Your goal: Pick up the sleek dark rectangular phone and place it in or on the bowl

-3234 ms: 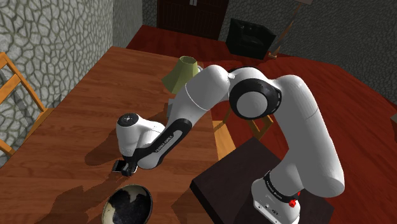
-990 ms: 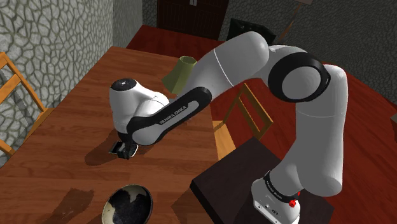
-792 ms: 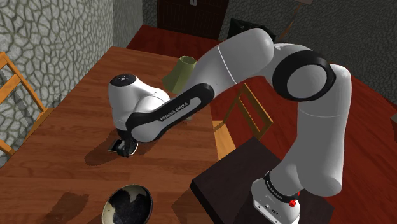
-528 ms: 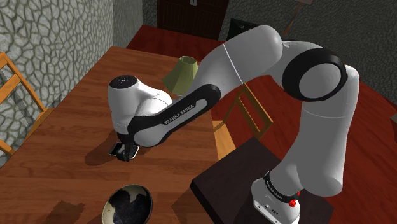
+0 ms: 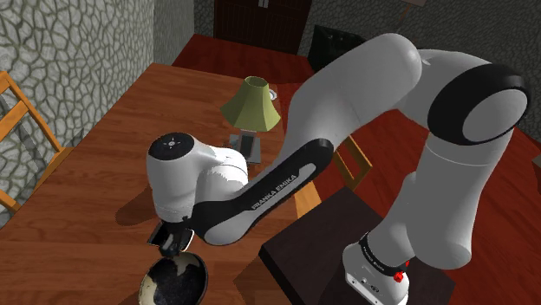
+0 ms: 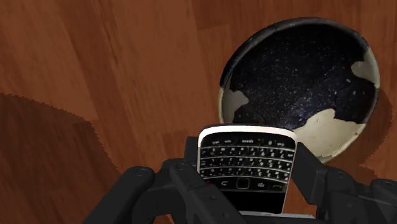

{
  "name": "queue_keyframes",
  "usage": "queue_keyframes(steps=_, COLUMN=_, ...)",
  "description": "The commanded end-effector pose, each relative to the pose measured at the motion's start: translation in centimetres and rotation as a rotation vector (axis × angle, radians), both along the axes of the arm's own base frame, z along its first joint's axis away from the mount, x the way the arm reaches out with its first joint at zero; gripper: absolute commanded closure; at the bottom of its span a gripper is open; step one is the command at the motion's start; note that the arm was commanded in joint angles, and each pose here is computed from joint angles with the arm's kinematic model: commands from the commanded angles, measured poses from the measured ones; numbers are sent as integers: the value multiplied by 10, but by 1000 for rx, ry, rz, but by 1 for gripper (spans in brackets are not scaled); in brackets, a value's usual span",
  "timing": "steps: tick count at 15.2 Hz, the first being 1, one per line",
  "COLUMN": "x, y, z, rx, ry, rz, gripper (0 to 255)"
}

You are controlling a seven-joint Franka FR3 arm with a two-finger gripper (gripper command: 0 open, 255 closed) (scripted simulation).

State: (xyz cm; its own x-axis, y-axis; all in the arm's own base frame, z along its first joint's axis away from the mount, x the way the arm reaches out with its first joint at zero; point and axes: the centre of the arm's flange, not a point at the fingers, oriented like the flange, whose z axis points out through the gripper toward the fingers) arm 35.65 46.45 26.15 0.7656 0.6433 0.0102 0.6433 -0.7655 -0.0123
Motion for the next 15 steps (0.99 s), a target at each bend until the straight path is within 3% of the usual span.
queue_keyframes(steps=1, x=-26, y=7, z=0, rx=0, ry=0, rz=-1, gripper=255)
queue_keyframes(steps=5, x=-79, y=23, z=2, rx=0, ry=0, rz=-1, gripper=255)
queue_keyframes(steps=15, x=-79, y=23, z=-51, rx=0, ry=0, rz=-1, gripper=255)
